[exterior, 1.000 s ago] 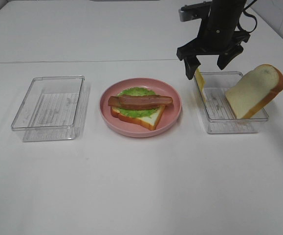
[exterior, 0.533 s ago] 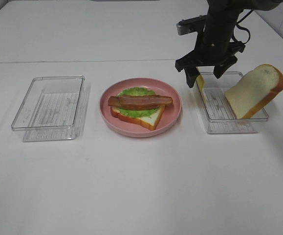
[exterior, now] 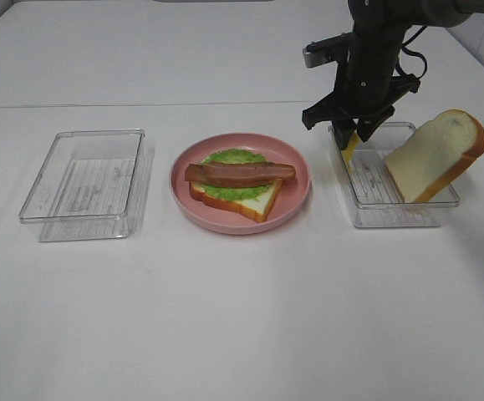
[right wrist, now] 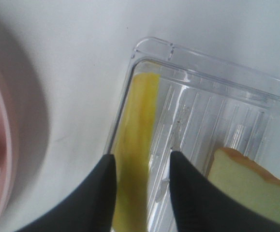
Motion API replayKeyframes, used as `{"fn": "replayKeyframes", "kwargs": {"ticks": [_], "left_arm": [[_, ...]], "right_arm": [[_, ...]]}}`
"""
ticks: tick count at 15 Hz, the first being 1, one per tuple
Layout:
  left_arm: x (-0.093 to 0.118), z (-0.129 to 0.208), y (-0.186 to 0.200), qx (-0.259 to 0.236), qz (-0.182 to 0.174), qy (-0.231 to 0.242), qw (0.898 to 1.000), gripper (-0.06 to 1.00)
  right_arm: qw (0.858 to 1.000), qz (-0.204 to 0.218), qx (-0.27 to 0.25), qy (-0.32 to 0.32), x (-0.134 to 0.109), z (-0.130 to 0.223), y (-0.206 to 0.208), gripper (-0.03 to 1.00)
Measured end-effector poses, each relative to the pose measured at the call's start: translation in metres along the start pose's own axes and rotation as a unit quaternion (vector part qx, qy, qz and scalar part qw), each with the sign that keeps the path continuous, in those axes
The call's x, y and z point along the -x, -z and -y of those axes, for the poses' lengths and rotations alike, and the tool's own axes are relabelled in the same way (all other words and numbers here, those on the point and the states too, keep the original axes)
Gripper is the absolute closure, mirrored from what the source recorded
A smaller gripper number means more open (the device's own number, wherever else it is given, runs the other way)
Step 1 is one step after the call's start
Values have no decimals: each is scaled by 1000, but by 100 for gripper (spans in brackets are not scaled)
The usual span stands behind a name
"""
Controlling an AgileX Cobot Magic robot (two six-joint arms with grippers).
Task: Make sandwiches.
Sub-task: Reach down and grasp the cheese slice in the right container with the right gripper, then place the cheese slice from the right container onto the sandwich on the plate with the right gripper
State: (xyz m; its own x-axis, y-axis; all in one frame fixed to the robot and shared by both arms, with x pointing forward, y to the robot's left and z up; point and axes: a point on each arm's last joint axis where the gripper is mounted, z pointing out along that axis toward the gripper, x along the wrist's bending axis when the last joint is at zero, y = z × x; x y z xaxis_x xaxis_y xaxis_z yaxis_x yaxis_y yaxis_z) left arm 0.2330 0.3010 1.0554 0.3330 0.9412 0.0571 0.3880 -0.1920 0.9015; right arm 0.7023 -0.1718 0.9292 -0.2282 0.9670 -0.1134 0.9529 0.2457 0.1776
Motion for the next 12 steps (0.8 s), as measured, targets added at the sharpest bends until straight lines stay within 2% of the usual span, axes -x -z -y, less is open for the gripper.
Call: {"fn": "replayKeyframes", "kwargs": {"ticks": [3,9,12], "left_arm": [[0,0,0,0,0,0,1000,5],[0,0,0,0,0,0,1000,5],[0,0,0,0,0,0,1000,5]], "right_arm": [[1000,1,0,1,0,0,0,95],[1000,-3,8,-3,1,0,16,97],[996,-45,70,-16,2,-1,79,97]]}}
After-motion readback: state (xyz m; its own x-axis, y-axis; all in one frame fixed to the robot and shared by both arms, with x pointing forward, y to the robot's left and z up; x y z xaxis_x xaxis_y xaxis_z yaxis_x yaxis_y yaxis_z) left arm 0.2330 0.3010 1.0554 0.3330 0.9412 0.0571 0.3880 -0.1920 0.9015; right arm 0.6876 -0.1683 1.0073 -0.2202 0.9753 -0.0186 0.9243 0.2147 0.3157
